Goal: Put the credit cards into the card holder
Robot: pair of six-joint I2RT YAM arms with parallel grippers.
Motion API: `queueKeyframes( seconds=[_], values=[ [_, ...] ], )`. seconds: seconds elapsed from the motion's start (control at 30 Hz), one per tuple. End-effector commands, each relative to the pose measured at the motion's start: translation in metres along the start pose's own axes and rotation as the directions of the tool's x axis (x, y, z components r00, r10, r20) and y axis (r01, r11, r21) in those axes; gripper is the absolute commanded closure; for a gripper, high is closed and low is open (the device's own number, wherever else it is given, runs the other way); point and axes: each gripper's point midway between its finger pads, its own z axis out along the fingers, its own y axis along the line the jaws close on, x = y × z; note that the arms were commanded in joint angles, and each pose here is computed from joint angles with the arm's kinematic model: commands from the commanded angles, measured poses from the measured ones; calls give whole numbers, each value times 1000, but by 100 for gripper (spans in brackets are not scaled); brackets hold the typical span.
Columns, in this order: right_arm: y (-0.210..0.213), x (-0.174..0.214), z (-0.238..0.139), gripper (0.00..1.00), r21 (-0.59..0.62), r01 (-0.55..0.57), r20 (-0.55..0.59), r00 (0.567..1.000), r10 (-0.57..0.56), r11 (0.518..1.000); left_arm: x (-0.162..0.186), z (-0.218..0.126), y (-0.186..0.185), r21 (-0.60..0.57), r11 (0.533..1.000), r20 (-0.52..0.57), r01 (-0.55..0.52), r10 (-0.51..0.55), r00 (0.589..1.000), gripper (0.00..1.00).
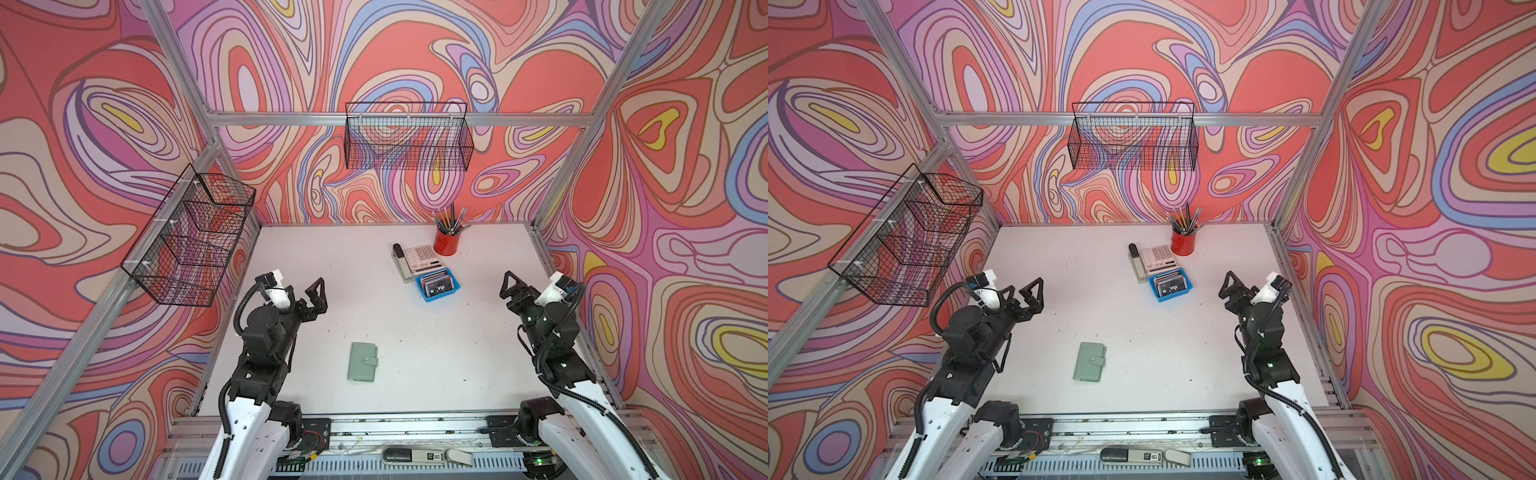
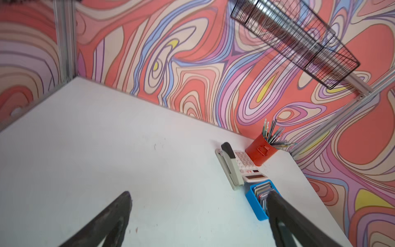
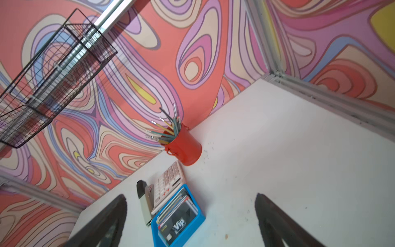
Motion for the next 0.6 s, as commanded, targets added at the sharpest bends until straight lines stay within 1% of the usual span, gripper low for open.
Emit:
queueKeyframes(
  seconds=[0.0, 0.07, 0.13, 0.2, 0.23, 0.3, 0.37, 0.4, 0.47, 0.5, 0.53, 0.57],
  values=[
    [11, 36, -4, 2, -95, -86, -166, 984, 69, 992, 40, -6, 15, -64, 984, -146, 163, -171, 974, 0],
    [22, 52, -2, 2, -146, -110, -255, 964, 70, 983, 47, -12, 15, -91, 981, -203, 172, -188, 961, 1],
    [32, 80, 6, 9, -175, -145, -398, 915, 65, 974, 54, -16, 10, -97, 981, -280, 165, -186, 942, 6],
    [45, 106, 9, 10, -197, -147, -481, 876, 35, 969, 65, -17, 6, -90, 984, -353, 157, -178, 918, 6],
    [53, 119, 9, 10, -205, -126, -498, 867, 7, 971, 69, -18, 9, -120, 980, -381, 159, -194, 904, 5],
    [80, 141, 0, 6, -279, -84, -493, 867, -68, 957, 77, -19, 11, -152, 975, -423, 164, -214, 880, 5],
    [102, 163, -10, 3, -299, -29, -477, 871, -123, 954, 85, -17, 9, -140, 973, -450, 185, -229, 863, 2],
    [114, 175, -16, 3, -318, -8, -476, 866, -152, 948, 89, -16, 7, -127, 972, -459, 200, -236, 857, 0],
    [138, 201, -26, 3, -365, 4, -494, 847, -197, 931, 97, -15, 6, -106, 970, -477, 217, -241, 845, 0],
    [148, 217, -30, 3, -381, 6, -514, 830, -217, 924, 102, -15, 3, -89, 970, -497, 227, -241, 834, 3],
    [158, 236, -35, 6, -395, 2, -543, 806, -236, 919, 107, -16, 0, -71, 969, -515, 237, -239, 823, 10],
    [166, 252, -38, 9, -404, -2, -573, 780, -251, 915, 112, -18, 1, -79, 967, -529, 244, -248, 811, 15]
  ],
)
